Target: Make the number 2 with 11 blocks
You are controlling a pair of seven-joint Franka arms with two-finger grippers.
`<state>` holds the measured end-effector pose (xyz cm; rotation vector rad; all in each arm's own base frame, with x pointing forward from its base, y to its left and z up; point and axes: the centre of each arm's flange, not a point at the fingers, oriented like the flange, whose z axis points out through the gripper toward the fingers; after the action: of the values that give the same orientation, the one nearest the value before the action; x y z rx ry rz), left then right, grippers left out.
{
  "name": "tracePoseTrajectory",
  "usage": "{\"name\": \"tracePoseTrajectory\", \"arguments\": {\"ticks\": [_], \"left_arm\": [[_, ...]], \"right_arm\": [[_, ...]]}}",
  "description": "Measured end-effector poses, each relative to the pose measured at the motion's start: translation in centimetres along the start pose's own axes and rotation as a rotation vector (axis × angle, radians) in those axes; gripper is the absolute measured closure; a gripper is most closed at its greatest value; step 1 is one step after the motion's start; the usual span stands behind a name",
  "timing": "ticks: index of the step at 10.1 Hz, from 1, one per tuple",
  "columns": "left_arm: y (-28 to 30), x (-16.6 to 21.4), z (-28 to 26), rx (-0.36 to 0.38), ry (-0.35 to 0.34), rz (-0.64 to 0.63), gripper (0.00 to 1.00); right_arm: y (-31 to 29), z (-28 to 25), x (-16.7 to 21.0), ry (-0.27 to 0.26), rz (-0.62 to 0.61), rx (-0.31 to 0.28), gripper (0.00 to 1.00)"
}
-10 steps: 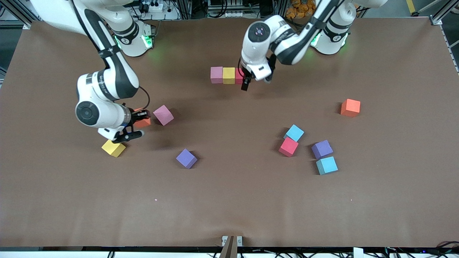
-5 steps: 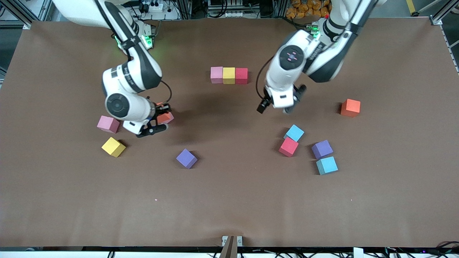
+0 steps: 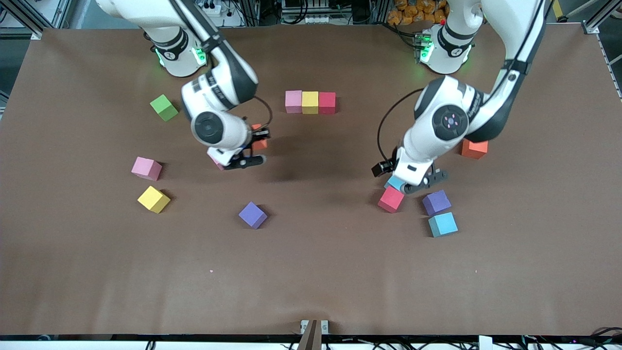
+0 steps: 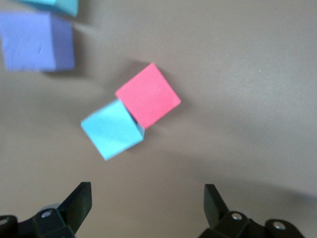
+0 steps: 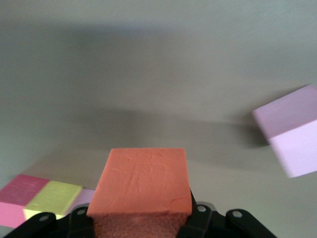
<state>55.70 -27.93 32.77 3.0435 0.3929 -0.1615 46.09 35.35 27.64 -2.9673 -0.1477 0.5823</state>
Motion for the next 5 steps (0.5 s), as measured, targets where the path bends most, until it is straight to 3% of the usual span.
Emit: {"name": "tracePoseTrajectory", "arguments": {"ticks": [2, 3, 5], "left_arm": [[0.9, 0.9, 1.6, 0.079, 0.047, 0.234, 0.00], [1.2, 1.5, 1.6, 0.114, 0.079, 0.316, 0.00], [1.2, 2.9, 2.7, 0.140, 0.079, 0.426, 0.00]], "right_arm": [[-5.7, 1.5, -0.5, -0.002, 0.060, 0.011, 0.42], [-8.6, 2.6, -0.6, -0.001, 0.083, 0.013, 0.42], [-13.5, 4.8, -0.8, 0.012, 0.094, 0.013, 0.42]]}}
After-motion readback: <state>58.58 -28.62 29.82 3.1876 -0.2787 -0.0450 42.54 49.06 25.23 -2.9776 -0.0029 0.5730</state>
